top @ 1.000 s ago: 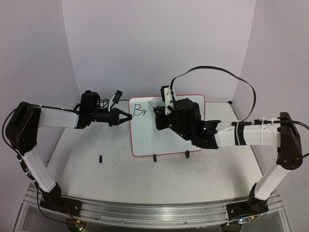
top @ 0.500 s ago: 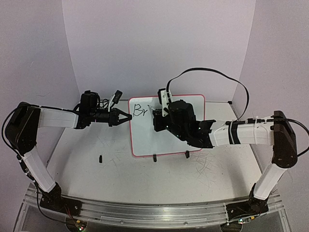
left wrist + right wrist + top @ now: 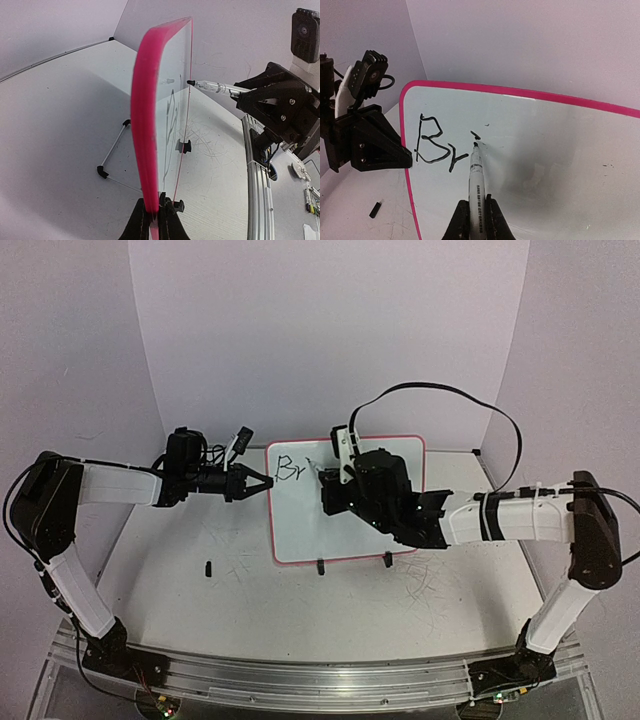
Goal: Write a sentence on the whiteboard
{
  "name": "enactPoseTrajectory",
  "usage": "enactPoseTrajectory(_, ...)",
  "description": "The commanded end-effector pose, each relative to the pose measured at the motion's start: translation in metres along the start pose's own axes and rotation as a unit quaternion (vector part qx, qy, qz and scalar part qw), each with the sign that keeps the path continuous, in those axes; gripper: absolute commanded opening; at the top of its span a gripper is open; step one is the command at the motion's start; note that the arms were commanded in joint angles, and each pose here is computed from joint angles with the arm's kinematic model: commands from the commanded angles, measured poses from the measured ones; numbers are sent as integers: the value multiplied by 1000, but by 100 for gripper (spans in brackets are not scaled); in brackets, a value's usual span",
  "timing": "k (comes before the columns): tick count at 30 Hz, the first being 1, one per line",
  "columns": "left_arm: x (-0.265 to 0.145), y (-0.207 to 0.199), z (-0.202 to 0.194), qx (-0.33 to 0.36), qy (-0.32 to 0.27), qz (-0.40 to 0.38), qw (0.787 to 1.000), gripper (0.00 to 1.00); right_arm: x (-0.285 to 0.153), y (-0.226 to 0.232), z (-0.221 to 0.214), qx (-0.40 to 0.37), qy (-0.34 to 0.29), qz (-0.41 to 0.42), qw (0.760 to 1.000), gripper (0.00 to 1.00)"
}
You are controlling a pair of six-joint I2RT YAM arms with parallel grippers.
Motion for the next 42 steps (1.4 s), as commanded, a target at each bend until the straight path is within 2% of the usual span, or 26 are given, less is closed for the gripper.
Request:
enactPoseTrajectory(1,-9,-2,28,66,-30,16,997,0,-11,2,16,18,-21,13,1000,0)
enactPoseTrajectory(21,-9,-4,30,68,-32,14,997,0,6,-1,9,3,-14,-16,1000,0)
enactPoseTrajectory(42,-10,-3,30,68,-32,14,997,0,-2,-4,-9,10,17,-18,1000,0)
Point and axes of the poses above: each gripper's point midway between its finger pads, its own x axis out along the fingers, its own y axis along the line the jaws close on, z = x × y, the point moved 2 cm from there along -x, back along the fingers, and after that the axes turned 14 degrees about x, right-handed, at the moved point
